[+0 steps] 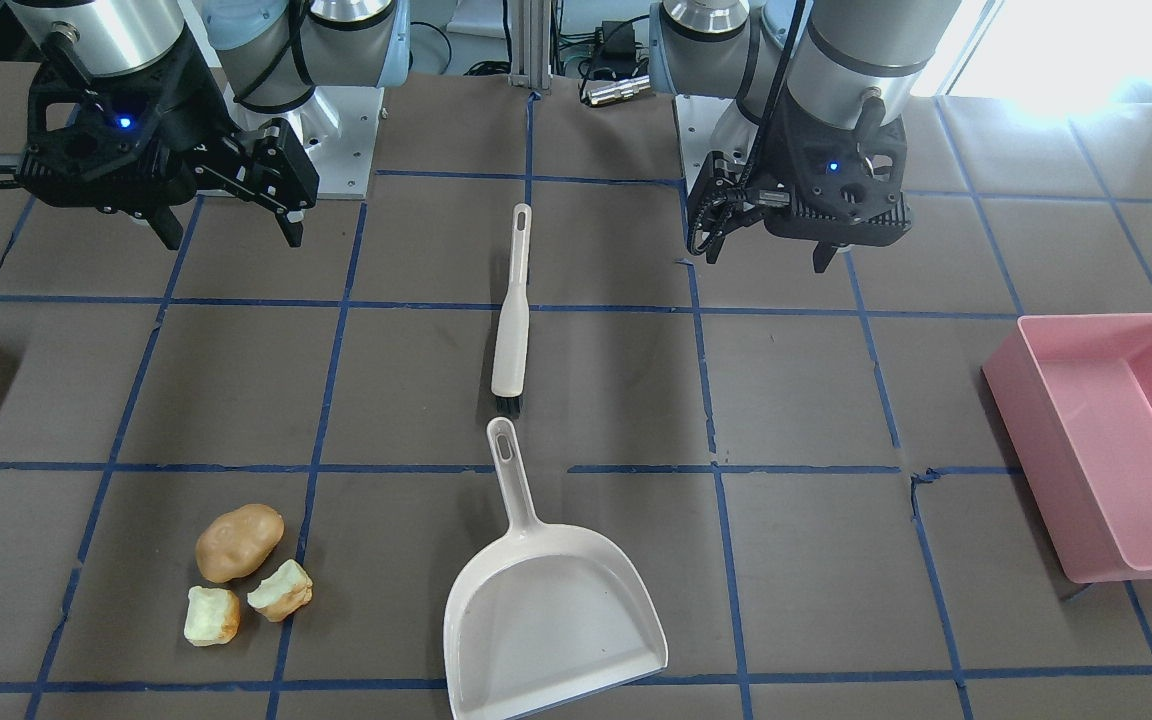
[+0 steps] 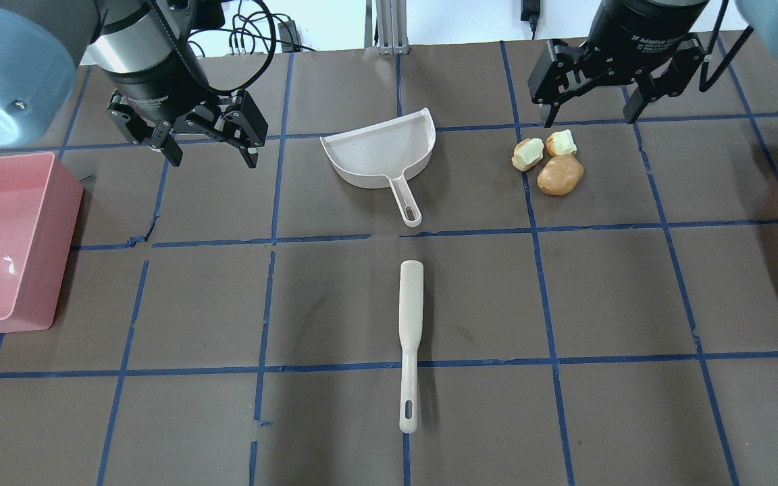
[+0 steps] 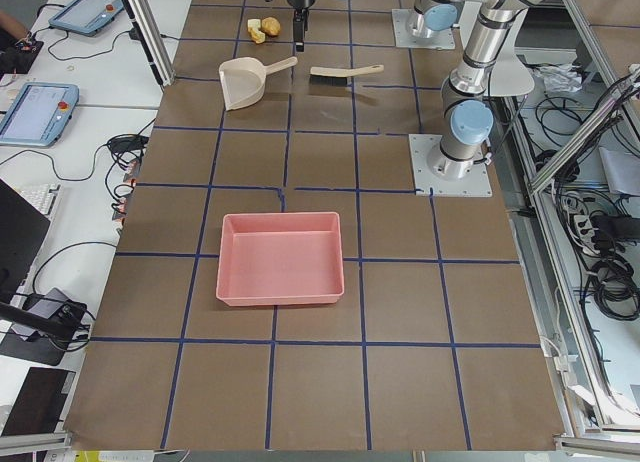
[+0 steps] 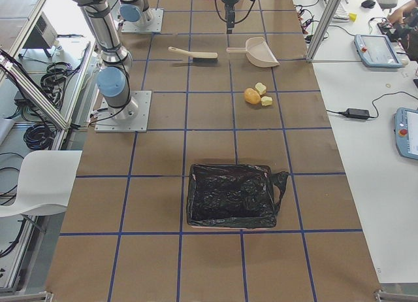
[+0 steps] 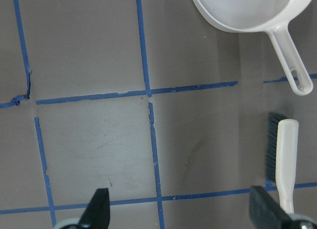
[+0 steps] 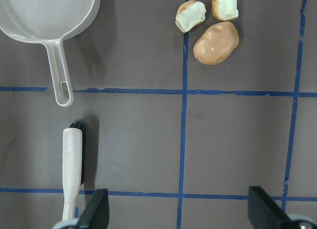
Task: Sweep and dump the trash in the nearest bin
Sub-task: 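Move the left gripper down toward the white brush handle, then grasp the white brush handle with the left gripper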
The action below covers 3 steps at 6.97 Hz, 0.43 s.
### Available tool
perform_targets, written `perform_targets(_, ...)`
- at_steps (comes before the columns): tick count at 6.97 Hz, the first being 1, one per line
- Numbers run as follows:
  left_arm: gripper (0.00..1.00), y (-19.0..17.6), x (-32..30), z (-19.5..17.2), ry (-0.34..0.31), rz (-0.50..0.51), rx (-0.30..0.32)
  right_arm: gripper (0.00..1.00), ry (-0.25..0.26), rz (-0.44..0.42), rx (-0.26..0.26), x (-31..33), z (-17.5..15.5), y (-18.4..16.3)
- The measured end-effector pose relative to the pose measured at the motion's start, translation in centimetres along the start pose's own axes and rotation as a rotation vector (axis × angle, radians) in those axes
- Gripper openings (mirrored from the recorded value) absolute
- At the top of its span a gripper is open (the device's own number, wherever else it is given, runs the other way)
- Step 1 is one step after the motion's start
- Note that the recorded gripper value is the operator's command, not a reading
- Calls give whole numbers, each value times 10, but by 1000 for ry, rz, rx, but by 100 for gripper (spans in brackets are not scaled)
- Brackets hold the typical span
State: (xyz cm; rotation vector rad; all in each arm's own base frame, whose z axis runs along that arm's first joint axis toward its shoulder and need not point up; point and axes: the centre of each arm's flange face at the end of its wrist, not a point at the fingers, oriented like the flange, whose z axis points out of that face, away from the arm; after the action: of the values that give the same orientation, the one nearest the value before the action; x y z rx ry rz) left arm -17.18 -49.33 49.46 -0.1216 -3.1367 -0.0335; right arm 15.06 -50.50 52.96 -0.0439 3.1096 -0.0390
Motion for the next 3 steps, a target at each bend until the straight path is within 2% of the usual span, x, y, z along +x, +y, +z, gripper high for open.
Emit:
perform_targets(2,99,24,28,28,6,-70,-66,100,-1,-9,-5,0,4,-3)
perform_targets(3,99,42,58,48,-2,-64,-93,100,0,-12,-8,0,6,-5)
